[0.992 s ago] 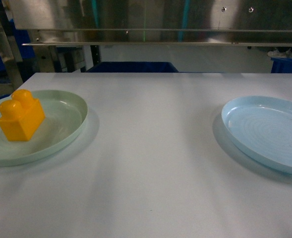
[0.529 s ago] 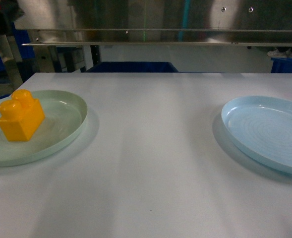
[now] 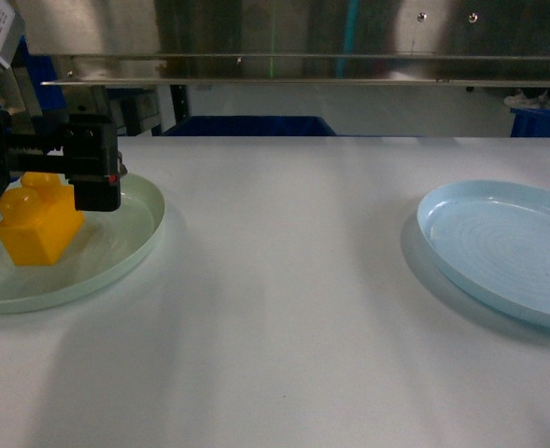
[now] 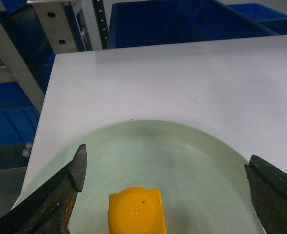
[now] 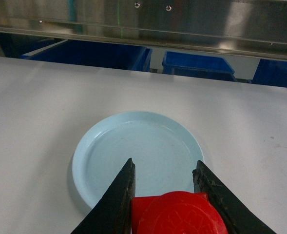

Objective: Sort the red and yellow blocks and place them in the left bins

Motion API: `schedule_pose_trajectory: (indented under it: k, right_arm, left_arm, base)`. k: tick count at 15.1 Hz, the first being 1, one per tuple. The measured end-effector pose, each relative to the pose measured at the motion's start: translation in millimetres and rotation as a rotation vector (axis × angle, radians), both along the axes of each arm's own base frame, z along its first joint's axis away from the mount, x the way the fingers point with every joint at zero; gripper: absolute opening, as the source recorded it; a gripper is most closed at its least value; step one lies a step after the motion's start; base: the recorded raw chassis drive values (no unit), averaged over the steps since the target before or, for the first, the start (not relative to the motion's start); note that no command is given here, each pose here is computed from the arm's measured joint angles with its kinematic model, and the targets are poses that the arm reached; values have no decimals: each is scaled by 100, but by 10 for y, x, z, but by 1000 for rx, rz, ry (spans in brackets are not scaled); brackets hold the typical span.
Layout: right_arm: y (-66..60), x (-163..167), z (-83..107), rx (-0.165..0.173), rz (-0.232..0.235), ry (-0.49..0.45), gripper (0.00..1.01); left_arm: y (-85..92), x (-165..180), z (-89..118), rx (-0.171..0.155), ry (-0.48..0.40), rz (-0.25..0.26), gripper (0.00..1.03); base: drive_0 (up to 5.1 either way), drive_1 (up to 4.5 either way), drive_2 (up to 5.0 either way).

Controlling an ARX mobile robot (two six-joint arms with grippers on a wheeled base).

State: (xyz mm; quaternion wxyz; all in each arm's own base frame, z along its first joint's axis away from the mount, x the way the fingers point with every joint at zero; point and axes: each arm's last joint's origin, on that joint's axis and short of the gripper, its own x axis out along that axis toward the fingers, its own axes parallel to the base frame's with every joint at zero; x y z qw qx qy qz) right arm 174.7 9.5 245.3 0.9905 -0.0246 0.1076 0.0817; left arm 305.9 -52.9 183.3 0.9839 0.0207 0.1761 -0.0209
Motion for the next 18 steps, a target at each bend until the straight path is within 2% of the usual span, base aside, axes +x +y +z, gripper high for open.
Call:
schedule_pose_trajectory:
  k: [4, 6, 8, 11, 12, 18]
  right_arm:
    - [0, 0, 0, 0, 0, 0, 29]
    - [0, 0, 0, 0, 0, 0, 29]
    - [0, 0, 0, 0, 0, 0, 29]
    - [0, 0, 0, 0, 0, 0, 29]
    - [0, 0, 0, 0, 0, 0, 29]
    - [0, 0, 0, 0, 0, 0, 29]
  left_arm:
    - [45, 94, -89, -2, 5, 14, 98]
    - [94, 161, -197, 10, -2, 29, 98]
    - [128, 238, -217, 20, -20, 38, 98]
    - [137, 279, -210, 20, 0, 30, 98]
    - [137, 280, -207, 21, 13, 30, 92]
    - [119, 204, -273, 27, 98, 15, 32]
  base:
    - [0, 0, 0]
    - [0, 0, 0]
    - [0, 0, 0]
    - [0, 0, 0]
    - [0, 0, 0]
    - [0, 0, 0]
